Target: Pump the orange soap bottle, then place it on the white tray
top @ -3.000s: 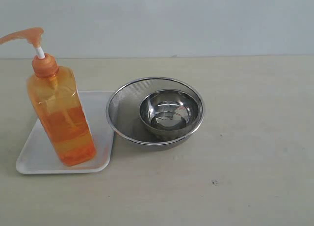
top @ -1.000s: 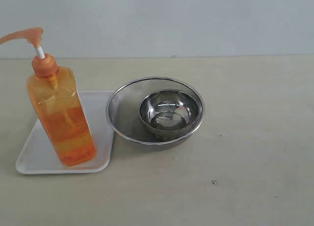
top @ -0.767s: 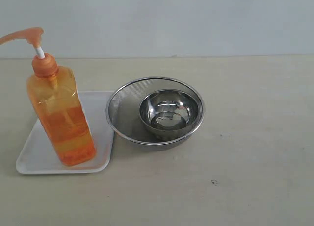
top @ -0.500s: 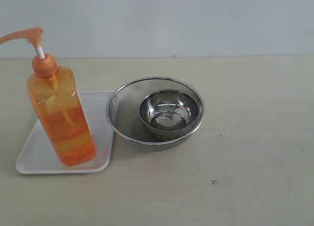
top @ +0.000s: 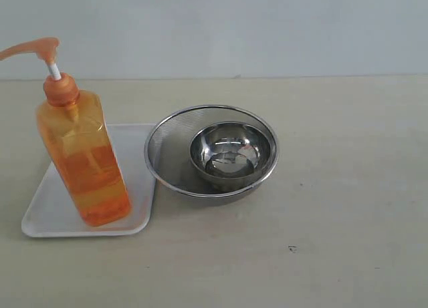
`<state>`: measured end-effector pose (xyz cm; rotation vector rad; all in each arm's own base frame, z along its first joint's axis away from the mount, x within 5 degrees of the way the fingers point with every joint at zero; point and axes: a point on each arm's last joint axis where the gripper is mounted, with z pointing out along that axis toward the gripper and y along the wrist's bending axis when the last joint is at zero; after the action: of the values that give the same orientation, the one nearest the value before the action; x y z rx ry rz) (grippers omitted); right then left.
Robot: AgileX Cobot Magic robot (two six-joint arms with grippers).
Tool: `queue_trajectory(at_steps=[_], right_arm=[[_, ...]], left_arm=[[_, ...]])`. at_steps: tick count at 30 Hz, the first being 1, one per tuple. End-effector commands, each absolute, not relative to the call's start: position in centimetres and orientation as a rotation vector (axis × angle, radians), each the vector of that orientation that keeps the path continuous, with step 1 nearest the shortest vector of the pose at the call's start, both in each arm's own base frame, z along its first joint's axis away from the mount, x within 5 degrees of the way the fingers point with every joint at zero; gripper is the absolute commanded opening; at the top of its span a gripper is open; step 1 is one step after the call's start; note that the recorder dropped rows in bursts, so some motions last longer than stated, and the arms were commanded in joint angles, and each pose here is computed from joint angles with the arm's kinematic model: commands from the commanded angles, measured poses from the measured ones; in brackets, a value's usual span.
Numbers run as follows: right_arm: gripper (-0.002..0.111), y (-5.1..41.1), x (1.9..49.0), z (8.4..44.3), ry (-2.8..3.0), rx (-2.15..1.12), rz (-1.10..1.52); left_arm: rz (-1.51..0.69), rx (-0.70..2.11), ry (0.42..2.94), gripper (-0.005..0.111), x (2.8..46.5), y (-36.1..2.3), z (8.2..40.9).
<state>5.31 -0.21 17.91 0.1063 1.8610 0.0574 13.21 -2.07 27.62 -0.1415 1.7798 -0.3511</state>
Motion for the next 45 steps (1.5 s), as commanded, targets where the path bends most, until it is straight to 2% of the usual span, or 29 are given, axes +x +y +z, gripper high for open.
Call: queue_trajectory(at_steps=[1, 6, 10, 19, 23, 27, 30, 37, 45], right_arm=[[0.0, -0.2, 5.3, 18.0, 1.848, 0.106, 0.053], [0.0, -0.2, 5.3, 18.0, 1.848, 0.106, 0.053], [0.0, -0.2, 5.3, 18.0, 1.848, 0.106, 0.053], [0.0, -0.2, 5.3, 18.0, 1.848, 0.106, 0.053], [0.0, -0.2, 5.3, 18.0, 1.848, 0.106, 0.053], [0.0, -0.2, 5.3, 18.0, 1.848, 0.106, 0.053], [0.0, -0.2, 5.3, 18.0, 1.848, 0.106, 0.053], [0.0, -0.2, 5.3, 18.0, 1.847, 0.106, 0.053], [0.0, -0.2, 5.3, 18.0, 1.847, 0.106, 0.053]], left_arm=[[-0.372, -0.2, 1.908, 0.005, 12.6, -2.1, 23.5], [-0.381, -0.228, 1.963, 0.005, 12.1, -2.0, 21.7], [-0.391, -0.207, 1.898, 0.005, 12.7, -2.1, 23.9], [-0.382, -0.208, 1.852, 0.005, 13.0, -2.0, 25.3], [-0.428, -0.053, 1.834, 0.005, 14.2, -3.2, 28.6], [-0.526, 0.077, 1.926, 0.005, 16.6, -4.8, 31.9], [-0.552, 0.119, 1.942, 0.005, 17.8, -5.5, 32.9], [-0.298, 0.094, 1.637, 0.005, 18.1, -4.8, 35.7], [-0.411, 0.197, 1.489, 0.005, 17.4, -7.0, 36.7]])
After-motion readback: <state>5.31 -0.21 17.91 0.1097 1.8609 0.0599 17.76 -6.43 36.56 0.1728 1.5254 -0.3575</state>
